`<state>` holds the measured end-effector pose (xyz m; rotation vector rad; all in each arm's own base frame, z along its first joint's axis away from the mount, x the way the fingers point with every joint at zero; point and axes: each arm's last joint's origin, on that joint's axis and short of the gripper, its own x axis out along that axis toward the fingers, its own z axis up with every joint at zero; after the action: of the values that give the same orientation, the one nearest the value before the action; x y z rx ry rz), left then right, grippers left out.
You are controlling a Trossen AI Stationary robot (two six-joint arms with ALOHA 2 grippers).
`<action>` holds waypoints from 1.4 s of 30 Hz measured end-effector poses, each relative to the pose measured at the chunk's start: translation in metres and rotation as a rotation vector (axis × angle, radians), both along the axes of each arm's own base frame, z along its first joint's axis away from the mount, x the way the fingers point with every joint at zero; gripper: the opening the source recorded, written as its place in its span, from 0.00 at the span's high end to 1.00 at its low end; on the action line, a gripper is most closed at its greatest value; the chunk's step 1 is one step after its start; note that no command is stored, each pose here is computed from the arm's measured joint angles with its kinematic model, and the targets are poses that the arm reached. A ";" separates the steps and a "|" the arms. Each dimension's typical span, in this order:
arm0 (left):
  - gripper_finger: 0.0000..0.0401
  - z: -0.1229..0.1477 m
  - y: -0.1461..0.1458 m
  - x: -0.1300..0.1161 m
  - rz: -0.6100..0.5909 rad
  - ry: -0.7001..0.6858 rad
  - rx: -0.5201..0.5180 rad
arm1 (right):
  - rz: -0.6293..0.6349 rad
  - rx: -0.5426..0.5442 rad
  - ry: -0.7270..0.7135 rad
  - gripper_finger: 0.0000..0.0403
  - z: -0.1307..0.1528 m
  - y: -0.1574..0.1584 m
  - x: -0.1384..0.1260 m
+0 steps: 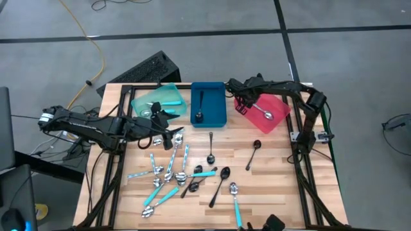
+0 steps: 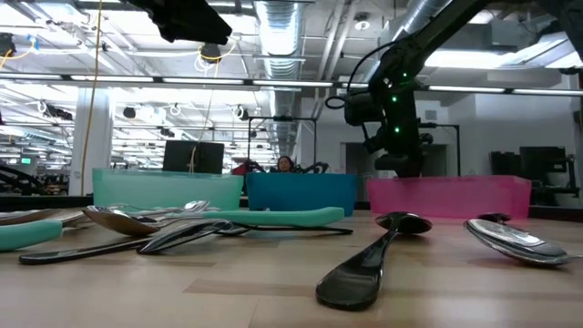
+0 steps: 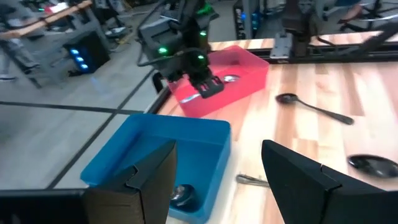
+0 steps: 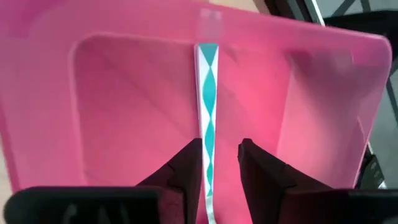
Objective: Sort silverware by color (type)
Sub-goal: Put the white patterned spoon into the pink bin
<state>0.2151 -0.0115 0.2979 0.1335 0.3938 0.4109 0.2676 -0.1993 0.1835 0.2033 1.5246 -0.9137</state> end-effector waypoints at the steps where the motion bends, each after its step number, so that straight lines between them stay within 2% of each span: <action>1: 0.45 -0.001 0.000 0.000 -0.014 0.011 -0.004 | 0.009 -0.006 -0.010 0.68 0.005 0.002 -0.001; 5: 0.45 -0.008 -0.002 -0.003 -0.064 0.081 -0.049 | 0.029 -0.063 -0.117 0.68 0.042 0.015 -0.007; 12: 0.45 -0.022 -0.010 -0.011 -0.223 0.233 -0.246 | 0.040 -0.186 -0.397 0.68 0.116 0.060 -0.028; 18: 0.45 -0.033 -0.033 -0.024 -0.275 0.371 -0.415 | 0.085 -0.219 -0.570 0.68 0.151 0.098 -0.043; 22: 0.45 -0.040 -0.051 -0.039 -0.212 0.460 -0.483 | 0.115 -0.209 -0.622 0.68 0.158 0.115 -0.044; 30: 0.45 -0.059 -0.086 -0.064 -0.147 0.477 -0.577 | 0.190 -0.172 -0.642 0.68 0.156 0.139 -0.035; 38: 0.45 -0.088 -0.096 -0.084 -0.053 0.526 -0.661 | 0.247 -0.144 -0.662 0.68 0.152 0.157 -0.022; 42: 0.45 -0.107 -0.097 -0.095 -0.028 0.575 -0.655 | 0.269 -0.133 -0.647 0.68 0.148 0.162 -0.017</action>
<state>0.1203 -0.1081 0.1911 -0.3912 1.0701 0.1920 0.2508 -0.0370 0.3310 0.1708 0.8625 -0.6434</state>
